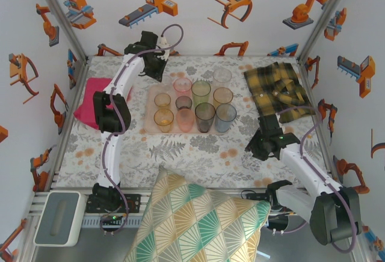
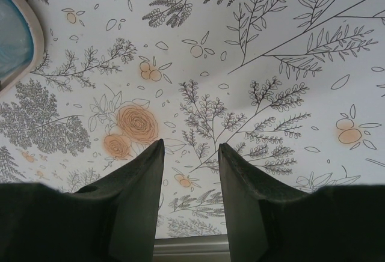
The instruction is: Place the glasses into the tray
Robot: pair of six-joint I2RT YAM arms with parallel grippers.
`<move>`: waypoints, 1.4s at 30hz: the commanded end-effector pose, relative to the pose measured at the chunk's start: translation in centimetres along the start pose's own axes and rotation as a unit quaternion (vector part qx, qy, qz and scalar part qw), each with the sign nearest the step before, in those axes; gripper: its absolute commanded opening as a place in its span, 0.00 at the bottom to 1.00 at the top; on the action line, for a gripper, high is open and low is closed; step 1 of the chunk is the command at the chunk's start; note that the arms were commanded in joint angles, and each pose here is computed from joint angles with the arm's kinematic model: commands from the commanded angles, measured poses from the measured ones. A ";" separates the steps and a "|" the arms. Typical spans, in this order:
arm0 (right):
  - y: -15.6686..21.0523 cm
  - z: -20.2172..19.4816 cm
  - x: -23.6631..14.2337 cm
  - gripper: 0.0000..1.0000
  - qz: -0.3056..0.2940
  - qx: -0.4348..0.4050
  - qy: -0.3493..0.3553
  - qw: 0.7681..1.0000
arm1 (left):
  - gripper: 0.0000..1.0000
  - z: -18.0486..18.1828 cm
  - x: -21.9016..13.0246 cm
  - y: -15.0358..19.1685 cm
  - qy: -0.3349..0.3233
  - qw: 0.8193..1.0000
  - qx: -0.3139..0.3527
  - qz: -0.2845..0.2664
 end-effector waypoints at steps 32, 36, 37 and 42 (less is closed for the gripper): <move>-0.5 -0.2 0.0 0.41 -0.007 0.002 0.009 1.000 | 0.11 2.0 3.2 2.0 -0.015 0.999 -0.002 0.036; -0.5 -0.2 -0.2 0.41 -0.009 0.003 0.010 1.000 | 0.11 2.0 3.4 1.9 -0.014 0.999 -0.004 0.033; -0.5 -0.2 -0.3 0.41 -0.008 0.003 0.011 1.000 | 0.12 2.0 3.4 1.7 -0.014 0.999 -0.005 0.032; -0.7 -0.1 -0.6 0.41 -0.012 0.002 0.011 1.000 | 0.15 1.9 3.5 1.5 -0.011 1.000 -0.005 0.029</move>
Point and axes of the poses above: each hand's point on the last joint's axis, 136 mm out from that joint toward the fingers, its own x axis out along the fingers, its own z axis along the line the jaws close on, y = z × x, the point moved 3 cm from there along -x, back along the fingers, and after that the axes turned 4 degrees about -x, right-handed, at the moved point
